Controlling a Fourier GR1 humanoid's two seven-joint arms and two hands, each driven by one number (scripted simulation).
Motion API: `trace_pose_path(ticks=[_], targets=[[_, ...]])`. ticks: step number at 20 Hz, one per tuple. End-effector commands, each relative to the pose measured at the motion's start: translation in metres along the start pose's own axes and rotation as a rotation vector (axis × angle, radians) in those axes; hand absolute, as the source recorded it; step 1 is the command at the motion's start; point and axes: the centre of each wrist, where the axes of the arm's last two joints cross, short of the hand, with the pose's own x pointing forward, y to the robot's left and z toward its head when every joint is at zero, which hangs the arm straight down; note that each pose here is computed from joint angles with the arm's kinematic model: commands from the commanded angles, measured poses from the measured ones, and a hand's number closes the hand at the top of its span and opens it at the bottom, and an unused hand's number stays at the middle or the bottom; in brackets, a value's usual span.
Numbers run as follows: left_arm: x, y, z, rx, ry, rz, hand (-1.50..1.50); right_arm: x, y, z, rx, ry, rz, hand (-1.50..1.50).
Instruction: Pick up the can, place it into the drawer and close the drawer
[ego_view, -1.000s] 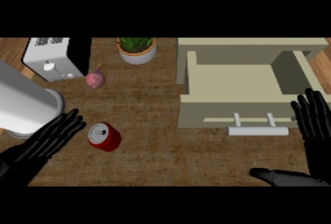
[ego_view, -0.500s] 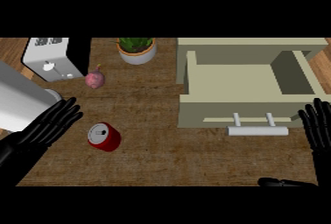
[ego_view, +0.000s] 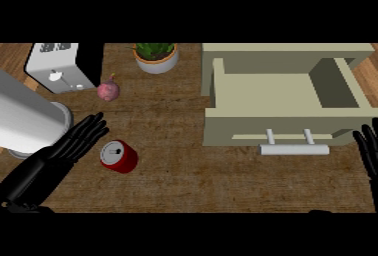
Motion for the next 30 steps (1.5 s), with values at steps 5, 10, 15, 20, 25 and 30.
trace_pose_path(ticks=[5, 10, 15, 20, 25, 30], targets=[[-0.043, 0.018, -0.005, 0.003, 0.039, 0.018, -1.5, 0.005, -0.021, 0.001, 0.006, -0.001, 0.014, -1.5], [-0.072, 0.016, -0.005, 0.037, 0.042, 0.002, -1.5, -0.033, -0.008, 0.016, 0.008, -0.003, 0.006, -1.5], [-0.084, 0.041, 0.01, 0.056, 0.042, -0.029, -1.5, -0.003, 0.006, 0.015, 0.014, -0.013, 0.008, -1.5], [-0.114, 0.03, -0.011, 0.065, 0.06, -0.039, -1.5, -0.014, 0.005, 0.002, -0.008, -0.015, -0.012, -1.5], [-0.114, 0.063, 0.016, 0.081, 0.079, -0.018, -1.5, -0.014, -0.01, -0.001, 0.021, 0.016, 0.005, -1.5], [-0.137, 0.066, 0.014, 0.075, 0.09, -0.043, -1.5, -0.006, 0.001, 0.0, 0.017, -0.018, 0.021, -1.5]])
